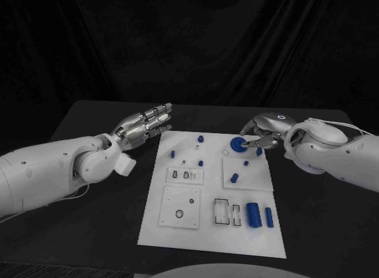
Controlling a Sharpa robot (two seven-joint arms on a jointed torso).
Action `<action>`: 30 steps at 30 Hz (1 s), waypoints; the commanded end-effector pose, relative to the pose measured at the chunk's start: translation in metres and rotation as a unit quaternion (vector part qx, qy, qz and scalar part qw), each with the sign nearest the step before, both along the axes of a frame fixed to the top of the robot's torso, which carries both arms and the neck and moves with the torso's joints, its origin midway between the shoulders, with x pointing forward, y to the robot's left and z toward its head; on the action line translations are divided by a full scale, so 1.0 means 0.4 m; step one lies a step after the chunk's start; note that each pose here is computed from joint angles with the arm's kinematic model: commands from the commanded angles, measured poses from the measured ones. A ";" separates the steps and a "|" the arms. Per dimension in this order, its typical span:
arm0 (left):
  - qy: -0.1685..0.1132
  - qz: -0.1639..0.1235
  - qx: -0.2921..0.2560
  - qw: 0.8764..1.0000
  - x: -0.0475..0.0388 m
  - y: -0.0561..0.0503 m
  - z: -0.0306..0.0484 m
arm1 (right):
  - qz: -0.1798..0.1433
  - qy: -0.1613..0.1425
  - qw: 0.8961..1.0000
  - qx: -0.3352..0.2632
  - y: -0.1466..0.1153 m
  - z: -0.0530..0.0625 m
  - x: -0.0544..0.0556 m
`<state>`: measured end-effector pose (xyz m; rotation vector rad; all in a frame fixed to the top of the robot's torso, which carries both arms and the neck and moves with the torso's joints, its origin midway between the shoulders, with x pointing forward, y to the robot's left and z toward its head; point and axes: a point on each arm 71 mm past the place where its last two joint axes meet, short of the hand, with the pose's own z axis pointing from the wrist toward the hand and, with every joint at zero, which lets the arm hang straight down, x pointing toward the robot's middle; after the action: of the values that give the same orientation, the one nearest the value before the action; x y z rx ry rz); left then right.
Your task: Assemble the parts on the task board
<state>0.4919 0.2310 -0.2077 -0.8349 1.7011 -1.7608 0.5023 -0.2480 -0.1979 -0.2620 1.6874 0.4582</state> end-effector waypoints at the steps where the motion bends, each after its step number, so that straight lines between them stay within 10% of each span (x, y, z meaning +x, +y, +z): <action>1: 0.000 -0.008 -0.006 1.000 -0.002 -0.005 0.000 | -0.010 0.001 1.000 0.003 -0.002 -0.007 0.000; 30: 0.007 -0.011 -0.005 1.000 -0.003 -0.002 -0.009 | -0.037 0.018 0.999 -0.007 0.008 -0.044 0.005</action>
<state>0.4916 0.2314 -0.2120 -0.8437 1.7215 -1.7599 0.5038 -0.2428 -0.2131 -0.2182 1.7080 0.4275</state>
